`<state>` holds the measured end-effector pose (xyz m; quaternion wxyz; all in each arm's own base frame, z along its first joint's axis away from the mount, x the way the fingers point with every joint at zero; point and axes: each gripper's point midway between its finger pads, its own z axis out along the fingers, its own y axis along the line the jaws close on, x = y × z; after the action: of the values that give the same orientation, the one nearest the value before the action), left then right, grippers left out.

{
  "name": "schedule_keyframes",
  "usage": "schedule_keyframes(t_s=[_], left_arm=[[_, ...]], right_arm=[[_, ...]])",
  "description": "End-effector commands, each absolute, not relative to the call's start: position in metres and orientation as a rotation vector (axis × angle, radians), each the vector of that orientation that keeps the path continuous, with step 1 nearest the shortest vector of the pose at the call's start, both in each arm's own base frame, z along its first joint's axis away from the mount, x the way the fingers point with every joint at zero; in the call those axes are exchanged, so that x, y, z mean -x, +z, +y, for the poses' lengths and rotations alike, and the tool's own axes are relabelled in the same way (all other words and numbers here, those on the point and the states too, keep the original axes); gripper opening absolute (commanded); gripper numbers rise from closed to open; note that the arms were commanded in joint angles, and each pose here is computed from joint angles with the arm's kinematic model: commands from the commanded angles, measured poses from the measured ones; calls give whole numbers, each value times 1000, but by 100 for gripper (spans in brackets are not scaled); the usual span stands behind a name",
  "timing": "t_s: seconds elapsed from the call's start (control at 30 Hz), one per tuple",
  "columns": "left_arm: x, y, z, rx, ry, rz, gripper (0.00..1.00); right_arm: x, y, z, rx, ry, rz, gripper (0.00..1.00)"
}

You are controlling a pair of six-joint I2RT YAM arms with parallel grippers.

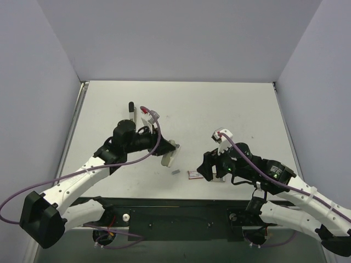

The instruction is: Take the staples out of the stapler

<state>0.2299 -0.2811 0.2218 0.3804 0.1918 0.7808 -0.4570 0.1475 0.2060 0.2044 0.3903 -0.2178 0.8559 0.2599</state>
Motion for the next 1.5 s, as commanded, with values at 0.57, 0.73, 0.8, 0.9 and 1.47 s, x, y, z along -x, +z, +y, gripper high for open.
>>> schedule_keyframes(t_s=[0.57, 0.73, 0.8, 0.9, 1.47], left_arm=[[-95, 292, -290, -862, -1657, 1543, 0], [-78, 295, -291, -913, -1676, 1525, 0], [-73, 297, -290, -929, -1682, 1517, 0], [-67, 300, -290, -949, -1680, 1496, 0], [-60, 306, -288, -955, -1679, 1486, 0]], right_arm=[[-87, 285, 276, 1138, 1005, 1901, 58], [-81, 297, 289, 1163, 1059, 1842, 55], [-80, 303, 291, 1158, 1081, 1817, 56], [-78, 307, 295, 1160, 1103, 1797, 55], [-69, 301, 307, 1206, 1167, 1789, 42]])
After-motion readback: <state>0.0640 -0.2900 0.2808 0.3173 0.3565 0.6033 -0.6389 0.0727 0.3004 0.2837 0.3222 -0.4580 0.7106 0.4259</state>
